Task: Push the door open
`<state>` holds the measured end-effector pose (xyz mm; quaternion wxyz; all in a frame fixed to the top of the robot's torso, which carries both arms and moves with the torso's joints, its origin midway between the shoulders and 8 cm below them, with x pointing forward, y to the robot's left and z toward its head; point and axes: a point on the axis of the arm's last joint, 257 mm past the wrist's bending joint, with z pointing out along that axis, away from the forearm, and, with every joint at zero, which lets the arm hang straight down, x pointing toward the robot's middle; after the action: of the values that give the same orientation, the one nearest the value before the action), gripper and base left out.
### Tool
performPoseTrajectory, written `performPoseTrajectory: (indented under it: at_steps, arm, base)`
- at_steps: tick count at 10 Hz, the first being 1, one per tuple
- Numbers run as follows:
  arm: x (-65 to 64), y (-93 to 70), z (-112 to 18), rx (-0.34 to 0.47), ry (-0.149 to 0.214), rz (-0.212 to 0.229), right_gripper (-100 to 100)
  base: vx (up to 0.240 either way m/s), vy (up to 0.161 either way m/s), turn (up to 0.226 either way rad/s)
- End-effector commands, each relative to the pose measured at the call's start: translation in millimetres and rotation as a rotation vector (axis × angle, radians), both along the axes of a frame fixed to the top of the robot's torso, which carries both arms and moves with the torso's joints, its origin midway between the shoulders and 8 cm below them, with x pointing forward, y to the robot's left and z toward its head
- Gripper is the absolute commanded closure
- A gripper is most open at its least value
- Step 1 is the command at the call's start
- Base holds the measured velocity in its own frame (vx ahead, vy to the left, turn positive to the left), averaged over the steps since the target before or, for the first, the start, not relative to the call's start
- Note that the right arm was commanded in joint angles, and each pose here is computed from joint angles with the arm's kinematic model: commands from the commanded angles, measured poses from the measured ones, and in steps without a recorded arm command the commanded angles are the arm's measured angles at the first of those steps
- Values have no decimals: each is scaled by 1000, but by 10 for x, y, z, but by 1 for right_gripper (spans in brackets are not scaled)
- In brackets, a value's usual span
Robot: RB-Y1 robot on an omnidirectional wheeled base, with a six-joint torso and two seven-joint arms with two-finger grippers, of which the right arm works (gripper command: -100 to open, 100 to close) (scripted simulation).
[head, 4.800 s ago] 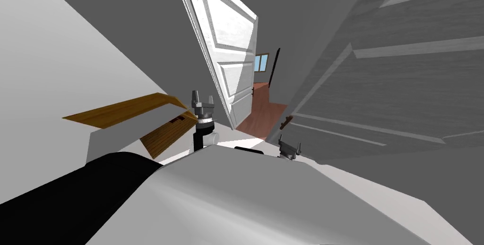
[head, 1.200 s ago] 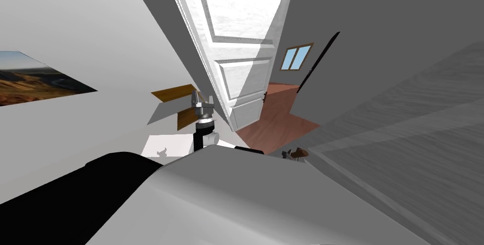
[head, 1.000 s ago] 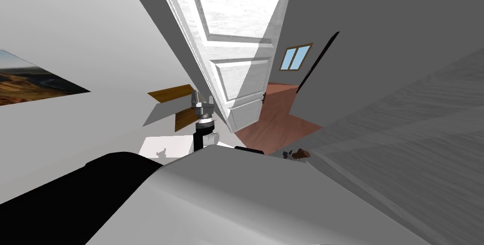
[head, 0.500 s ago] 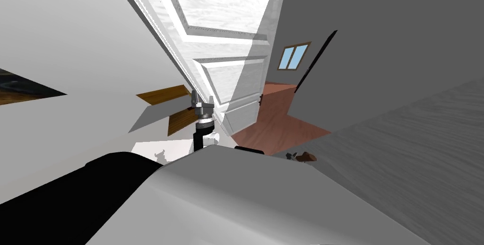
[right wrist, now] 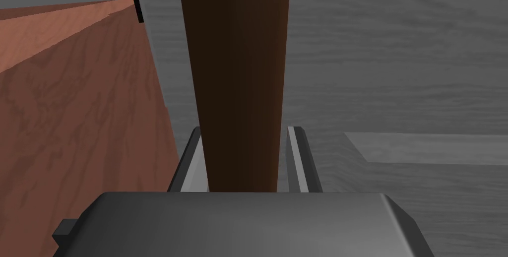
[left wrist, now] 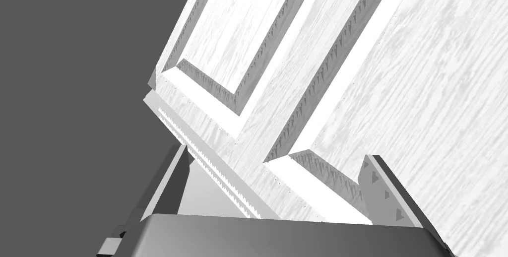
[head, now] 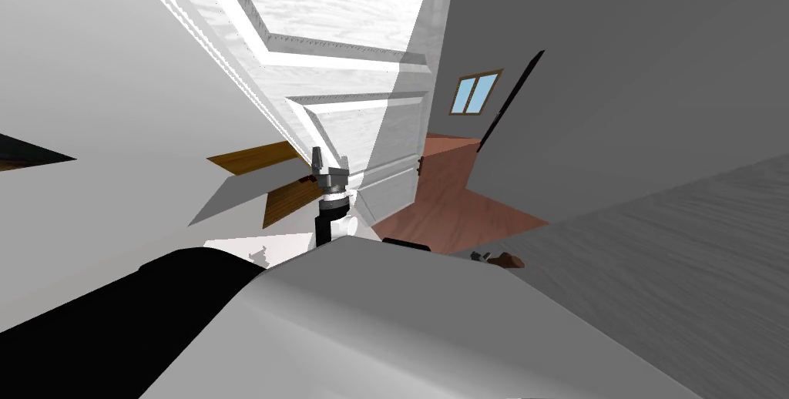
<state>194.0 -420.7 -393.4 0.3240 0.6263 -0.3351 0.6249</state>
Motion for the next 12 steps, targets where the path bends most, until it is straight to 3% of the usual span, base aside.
performPoseTrajectory:
  at_steps: [1, 4, 5, 12]
  arm:
    - [-111, -163, 26, -17, 5, -44, 100]
    - [-195, -243, 21, -15, 6, -87, 100]
    - [-162, -202, -11, -5, 7, -69, 100]
    - [-509, -488, 8, -13, 7, -194, 100]
  base:
    - [182, -60, -29]
    - [183, -59, -52]
    - [86, -28, -20]
    - [140, -150, -29]
